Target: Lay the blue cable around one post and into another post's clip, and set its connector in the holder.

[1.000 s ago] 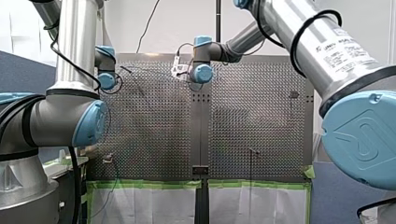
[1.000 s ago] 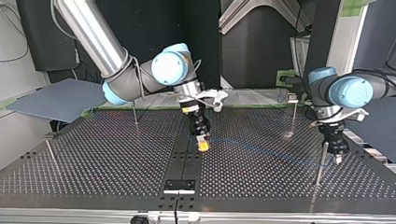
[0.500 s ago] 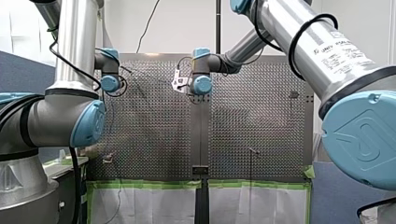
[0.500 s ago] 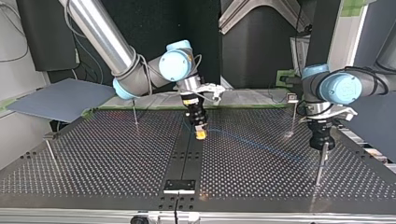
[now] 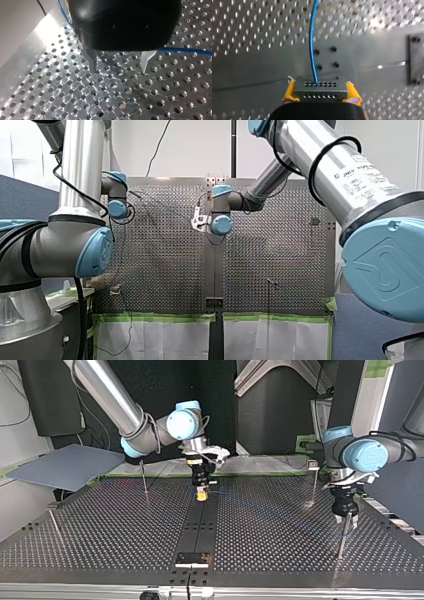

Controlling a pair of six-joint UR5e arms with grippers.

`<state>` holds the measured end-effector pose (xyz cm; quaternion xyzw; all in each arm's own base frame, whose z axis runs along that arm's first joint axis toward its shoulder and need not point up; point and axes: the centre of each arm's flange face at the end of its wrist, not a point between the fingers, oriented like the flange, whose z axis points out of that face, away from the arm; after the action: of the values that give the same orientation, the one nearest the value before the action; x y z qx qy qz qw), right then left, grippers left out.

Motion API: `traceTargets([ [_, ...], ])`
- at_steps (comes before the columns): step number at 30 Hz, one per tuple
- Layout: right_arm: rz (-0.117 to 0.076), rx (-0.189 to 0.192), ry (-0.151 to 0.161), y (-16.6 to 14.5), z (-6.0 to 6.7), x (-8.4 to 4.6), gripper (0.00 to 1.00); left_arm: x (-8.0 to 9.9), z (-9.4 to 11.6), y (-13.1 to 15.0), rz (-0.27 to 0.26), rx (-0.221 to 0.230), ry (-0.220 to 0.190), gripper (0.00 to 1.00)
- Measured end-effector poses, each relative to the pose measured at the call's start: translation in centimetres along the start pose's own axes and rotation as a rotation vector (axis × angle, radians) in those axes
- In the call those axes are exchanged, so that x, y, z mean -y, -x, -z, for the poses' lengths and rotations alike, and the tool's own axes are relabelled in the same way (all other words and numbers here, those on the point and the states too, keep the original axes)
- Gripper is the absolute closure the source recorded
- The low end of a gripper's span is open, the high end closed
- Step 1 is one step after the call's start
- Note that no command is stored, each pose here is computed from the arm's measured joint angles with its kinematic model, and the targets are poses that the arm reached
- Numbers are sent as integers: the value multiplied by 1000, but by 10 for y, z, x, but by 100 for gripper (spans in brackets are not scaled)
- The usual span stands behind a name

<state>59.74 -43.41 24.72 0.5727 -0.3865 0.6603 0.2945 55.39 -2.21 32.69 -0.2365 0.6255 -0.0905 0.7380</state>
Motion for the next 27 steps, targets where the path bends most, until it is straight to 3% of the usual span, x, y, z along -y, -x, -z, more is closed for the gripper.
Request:
traceTargets([
  [9,6,-18,113,28,11,-36,100,-4,-8,5,34,9,-19,10],
  [17,-9,-38,216,48,20,-73,100,-11,-25,-13,56,-49,-44,10],
  [27,-6,-59,336,70,37,-110,100,-18,-35,-16,71,-60,-36,10],
])
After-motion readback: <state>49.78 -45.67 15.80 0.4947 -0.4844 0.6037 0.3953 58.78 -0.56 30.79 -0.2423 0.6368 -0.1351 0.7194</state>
